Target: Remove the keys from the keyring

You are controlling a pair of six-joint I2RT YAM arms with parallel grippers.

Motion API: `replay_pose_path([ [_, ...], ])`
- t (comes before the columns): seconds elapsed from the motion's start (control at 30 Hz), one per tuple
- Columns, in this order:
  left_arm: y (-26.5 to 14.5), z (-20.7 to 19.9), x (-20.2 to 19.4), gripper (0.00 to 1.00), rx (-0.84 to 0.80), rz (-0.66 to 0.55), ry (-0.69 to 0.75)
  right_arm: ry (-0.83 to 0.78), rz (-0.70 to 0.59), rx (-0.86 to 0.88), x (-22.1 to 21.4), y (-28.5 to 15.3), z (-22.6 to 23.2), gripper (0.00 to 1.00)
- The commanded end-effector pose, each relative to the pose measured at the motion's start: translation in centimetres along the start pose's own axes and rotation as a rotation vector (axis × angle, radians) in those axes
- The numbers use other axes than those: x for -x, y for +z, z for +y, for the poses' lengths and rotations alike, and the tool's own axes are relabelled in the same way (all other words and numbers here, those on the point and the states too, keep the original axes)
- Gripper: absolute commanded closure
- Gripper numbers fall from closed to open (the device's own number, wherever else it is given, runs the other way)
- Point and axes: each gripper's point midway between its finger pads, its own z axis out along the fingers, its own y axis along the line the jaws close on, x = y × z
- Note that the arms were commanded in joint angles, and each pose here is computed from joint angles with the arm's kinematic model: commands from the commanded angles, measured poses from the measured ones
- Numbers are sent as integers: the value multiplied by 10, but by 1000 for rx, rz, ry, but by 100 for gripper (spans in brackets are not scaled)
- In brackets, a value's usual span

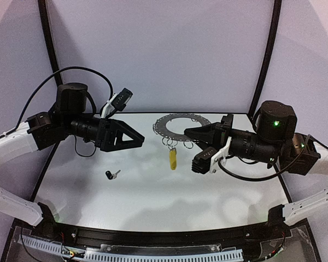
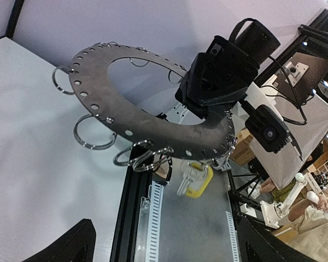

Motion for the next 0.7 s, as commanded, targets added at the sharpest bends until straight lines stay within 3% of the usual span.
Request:
replay_pose_path([
  [0.0, 6, -14, 9, 8, -35, 0, 76, 6, -80, -43, 14, -8, -18, 100],
  [0.33, 26, -32, 11, 29, -83, 29, 83, 7, -102, -57, 17, -10, -17, 100],
  [0.53, 26, -46, 4, 64, -73, 71, 53, 13, -78, -66, 12, -12, -19, 100],
  [0.67, 10, -36, -3, 72, 90, 96, 64, 22, -67, -62, 10, -12, -18, 100],
])
